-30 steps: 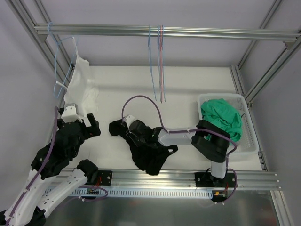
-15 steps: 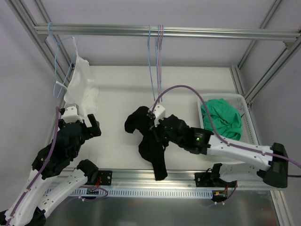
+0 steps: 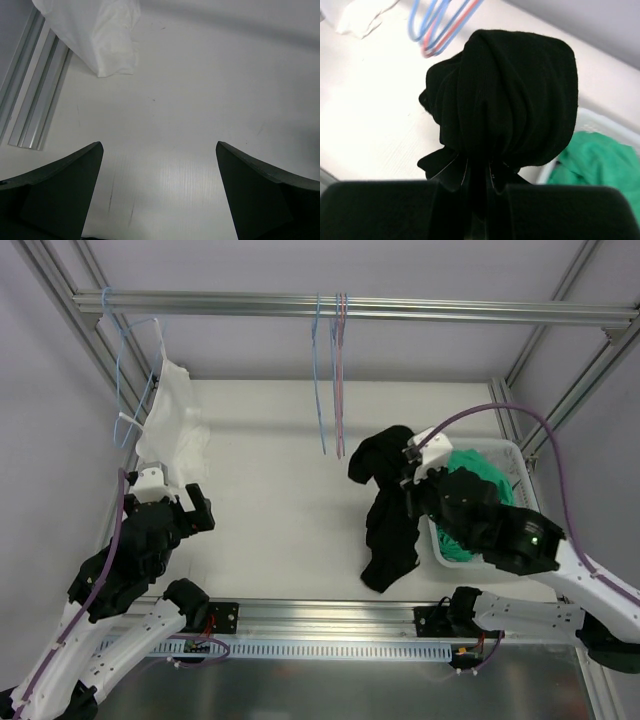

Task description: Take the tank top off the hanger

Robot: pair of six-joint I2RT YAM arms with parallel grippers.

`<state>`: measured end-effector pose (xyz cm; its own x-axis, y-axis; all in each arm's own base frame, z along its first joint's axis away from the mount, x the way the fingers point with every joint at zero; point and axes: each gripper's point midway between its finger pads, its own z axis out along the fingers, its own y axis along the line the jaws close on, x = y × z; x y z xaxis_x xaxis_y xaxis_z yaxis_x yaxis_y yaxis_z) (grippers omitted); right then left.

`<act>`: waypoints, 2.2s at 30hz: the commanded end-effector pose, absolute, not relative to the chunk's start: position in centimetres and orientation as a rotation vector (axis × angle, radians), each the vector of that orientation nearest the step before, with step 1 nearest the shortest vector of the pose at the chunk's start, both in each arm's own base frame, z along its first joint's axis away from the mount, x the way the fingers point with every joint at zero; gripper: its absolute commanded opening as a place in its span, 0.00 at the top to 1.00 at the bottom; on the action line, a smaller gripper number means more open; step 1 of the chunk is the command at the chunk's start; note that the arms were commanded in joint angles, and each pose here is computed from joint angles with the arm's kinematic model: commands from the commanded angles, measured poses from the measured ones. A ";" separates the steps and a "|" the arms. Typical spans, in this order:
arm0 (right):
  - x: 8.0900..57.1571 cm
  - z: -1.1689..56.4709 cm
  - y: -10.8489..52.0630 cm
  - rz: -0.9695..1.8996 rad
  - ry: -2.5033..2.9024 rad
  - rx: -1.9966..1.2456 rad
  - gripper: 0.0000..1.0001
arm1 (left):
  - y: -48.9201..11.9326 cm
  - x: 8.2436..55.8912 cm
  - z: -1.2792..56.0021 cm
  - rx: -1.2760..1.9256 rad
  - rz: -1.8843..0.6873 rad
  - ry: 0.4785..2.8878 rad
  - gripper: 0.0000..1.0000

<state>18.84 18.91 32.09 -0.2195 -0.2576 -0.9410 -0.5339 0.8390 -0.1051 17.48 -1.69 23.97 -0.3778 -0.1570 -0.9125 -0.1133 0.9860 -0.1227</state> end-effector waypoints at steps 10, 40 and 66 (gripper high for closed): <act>21.1 46.4 4.5 -0.036 1.675 -0.159 1.00 | -1.5 17.4 24.9 -0.198 -0.070 1.905 0.01; 30.1 9.8 -5.4 -0.018 2.292 0.666 1.00 | -2.2 17.3 24.9 -0.168 -0.111 1.912 0.01; 28.9 23.9 -6.5 -0.073 2.087 0.585 0.04 | -1.5 18.3 24.4 -0.242 -0.033 1.944 0.01</act>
